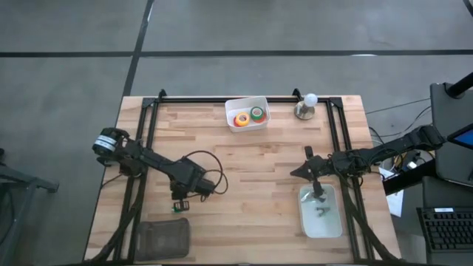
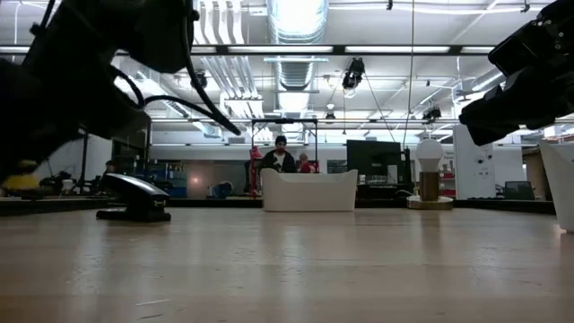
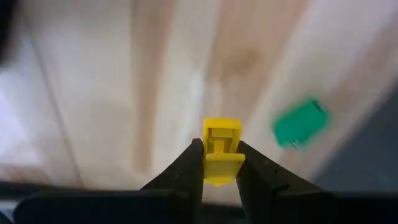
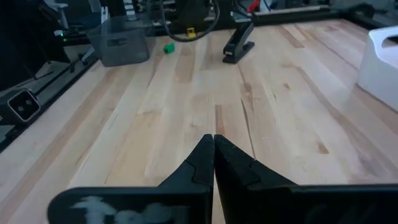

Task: Pick and place Stapler, Stapler remover, tape
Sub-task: Put the yellow small stapler into the transparent bin

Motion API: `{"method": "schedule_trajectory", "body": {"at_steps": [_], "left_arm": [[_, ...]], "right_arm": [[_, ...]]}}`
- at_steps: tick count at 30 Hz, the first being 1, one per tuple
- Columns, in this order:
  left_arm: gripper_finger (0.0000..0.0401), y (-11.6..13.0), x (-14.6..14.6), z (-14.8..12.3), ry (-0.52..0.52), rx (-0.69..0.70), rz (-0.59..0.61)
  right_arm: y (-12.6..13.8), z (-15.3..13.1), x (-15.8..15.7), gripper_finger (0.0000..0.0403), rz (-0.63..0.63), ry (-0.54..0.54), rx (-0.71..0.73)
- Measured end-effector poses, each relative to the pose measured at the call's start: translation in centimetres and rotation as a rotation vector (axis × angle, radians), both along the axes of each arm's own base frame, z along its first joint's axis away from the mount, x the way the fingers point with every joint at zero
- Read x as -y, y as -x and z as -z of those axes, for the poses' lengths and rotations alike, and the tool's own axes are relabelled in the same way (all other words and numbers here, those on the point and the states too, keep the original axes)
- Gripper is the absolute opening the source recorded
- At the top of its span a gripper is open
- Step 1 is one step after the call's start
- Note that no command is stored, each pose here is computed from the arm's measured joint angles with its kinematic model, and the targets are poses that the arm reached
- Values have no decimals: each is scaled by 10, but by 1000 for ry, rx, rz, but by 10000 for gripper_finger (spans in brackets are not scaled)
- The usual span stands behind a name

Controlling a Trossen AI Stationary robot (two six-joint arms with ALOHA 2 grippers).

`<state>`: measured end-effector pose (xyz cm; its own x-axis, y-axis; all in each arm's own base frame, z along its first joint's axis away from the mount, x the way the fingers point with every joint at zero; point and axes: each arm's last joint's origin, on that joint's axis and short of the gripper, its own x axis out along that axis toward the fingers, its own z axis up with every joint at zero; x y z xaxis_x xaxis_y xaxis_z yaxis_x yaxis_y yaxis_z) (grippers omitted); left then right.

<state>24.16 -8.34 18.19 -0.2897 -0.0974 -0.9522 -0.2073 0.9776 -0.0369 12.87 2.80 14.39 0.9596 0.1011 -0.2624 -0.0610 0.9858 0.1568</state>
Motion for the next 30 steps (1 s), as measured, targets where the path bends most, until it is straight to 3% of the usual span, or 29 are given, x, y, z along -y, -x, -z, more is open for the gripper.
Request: {"method": "schedule_trajectory", "body": {"at_steps": [11,18,30], "left_arm": [[82,0,25,-41,156,-111,-243],[83,9,54,-62,170,-99,-329],[85,14,113,-57,240,38,-479]], "right_arm": [[-1,-3,0,8,-10,31,36],[-1,-3,0,8,-15,50,38],[-1,-3,0,8,-15,53,39]]}}
